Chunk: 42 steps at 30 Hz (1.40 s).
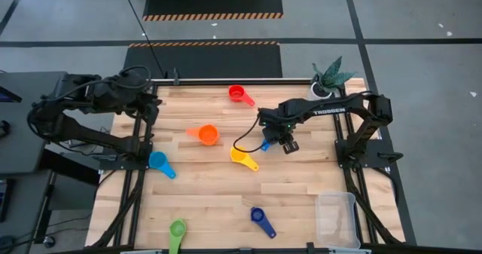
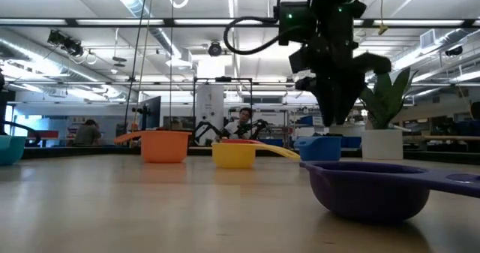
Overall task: Nest measuring cups in basket
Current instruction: Stack the blue measuring cup on top of the orange measuring cup
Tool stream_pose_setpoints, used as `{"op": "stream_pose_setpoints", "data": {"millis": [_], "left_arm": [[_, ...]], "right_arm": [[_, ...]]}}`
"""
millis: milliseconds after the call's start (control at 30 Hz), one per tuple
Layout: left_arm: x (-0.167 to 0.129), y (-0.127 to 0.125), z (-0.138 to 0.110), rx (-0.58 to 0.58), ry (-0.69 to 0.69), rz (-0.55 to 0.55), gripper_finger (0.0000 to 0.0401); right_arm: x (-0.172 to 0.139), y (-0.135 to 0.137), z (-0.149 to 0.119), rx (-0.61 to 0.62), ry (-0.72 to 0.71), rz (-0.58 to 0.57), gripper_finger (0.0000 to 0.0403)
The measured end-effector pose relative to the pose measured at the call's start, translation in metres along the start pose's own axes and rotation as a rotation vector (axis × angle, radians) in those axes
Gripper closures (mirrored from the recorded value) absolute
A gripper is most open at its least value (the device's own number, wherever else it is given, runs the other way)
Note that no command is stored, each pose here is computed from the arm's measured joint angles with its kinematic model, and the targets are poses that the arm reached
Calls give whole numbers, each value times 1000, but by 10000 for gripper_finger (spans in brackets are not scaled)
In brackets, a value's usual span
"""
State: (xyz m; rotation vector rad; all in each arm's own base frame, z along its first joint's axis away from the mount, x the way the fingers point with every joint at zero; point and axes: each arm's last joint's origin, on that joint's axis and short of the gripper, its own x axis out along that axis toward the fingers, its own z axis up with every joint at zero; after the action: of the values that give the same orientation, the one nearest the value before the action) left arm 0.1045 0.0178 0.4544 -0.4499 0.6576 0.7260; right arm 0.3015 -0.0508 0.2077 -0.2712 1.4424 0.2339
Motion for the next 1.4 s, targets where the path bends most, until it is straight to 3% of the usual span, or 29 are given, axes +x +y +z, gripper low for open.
{"op": "stream_pose_setpoints", "data": {"millis": [467, 933, 1100, 1267, 1400], "left_arm": [[0, 0, 0, -48, 0, -1, 289], [0, 0, 0, -54, 1, 0, 289], [0, 0, 0, -55, 1, 0, 289], [4, 0, -2, -34, 10, 19, 289], [22, -1, -15, -11, 99, 95, 289]], "right_arm": [[25, -12, -10, -7, -64, -69, 260], [39, -14, -15, 15, -120, -83, 302], [37, -21, -14, 89, -145, -119, 384], [22, -31, -6, 138, -138, -216, 390], [-8, -40, 10, 161, -198, -250, 393]]}}
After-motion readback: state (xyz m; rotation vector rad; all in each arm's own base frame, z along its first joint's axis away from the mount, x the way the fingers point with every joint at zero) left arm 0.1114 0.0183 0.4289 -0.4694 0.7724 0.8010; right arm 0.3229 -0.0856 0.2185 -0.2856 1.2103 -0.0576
